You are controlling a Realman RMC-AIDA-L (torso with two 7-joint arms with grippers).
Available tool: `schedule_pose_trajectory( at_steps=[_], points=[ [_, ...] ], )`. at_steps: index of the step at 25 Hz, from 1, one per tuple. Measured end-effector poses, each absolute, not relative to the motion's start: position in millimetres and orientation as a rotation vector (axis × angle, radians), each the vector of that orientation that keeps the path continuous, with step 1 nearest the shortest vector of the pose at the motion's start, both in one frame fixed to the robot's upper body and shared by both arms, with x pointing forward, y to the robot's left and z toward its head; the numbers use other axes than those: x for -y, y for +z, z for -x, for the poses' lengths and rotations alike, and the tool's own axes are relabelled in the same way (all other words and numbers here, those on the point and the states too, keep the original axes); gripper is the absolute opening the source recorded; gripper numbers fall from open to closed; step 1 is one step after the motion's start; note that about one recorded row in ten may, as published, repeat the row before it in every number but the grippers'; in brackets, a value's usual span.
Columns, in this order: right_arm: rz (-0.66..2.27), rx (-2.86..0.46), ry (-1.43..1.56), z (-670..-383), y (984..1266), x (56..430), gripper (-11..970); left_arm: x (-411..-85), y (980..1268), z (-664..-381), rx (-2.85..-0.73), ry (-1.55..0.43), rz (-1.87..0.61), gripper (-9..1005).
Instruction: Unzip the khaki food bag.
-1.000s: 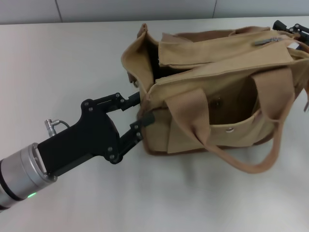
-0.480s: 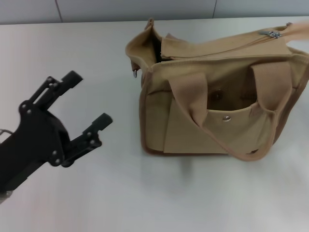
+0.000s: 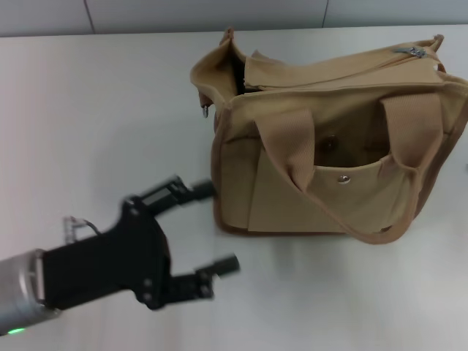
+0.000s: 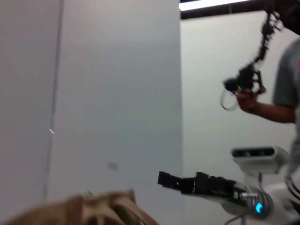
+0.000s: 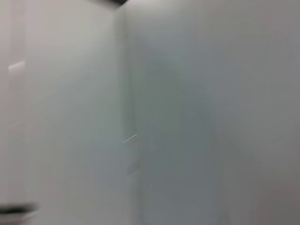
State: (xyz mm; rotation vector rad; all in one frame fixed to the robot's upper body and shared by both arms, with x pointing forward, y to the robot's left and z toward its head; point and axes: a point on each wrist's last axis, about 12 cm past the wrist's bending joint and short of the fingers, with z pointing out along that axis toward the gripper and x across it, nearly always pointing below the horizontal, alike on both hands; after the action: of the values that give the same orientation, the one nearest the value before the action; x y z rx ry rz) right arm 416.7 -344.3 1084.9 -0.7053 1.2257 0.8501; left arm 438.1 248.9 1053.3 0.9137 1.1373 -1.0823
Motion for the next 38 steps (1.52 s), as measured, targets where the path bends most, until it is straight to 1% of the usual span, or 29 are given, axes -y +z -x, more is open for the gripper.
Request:
schedule_pose_trajectory(
  at_steps=[1,2,6,15,38],
  points=[
    [0.705,-1.226,0.85,-417,1085,344,824,-245,1051,-440,-1.166,-1.116,-0.95,835],
    [0.776,-1.246,0.898,-414,1084,341,824,-240,1049,-443,-1.204,-1.151,-0.989,835],
    [0.93,-1.318,1.025,-417,1081,330,824,-236,1045,-446,-1.259,-1.181,-1.026,835],
    [0.957,-1.378,1.03,-428,1072,316,823,-236,1044,-445,-1.261,-1.172,-1.025,835],
    [0.955,-1.361,0.989,-432,1072,316,824,-239,1044,-445,-1.262,-1.145,-1.005,835]
  ],
)
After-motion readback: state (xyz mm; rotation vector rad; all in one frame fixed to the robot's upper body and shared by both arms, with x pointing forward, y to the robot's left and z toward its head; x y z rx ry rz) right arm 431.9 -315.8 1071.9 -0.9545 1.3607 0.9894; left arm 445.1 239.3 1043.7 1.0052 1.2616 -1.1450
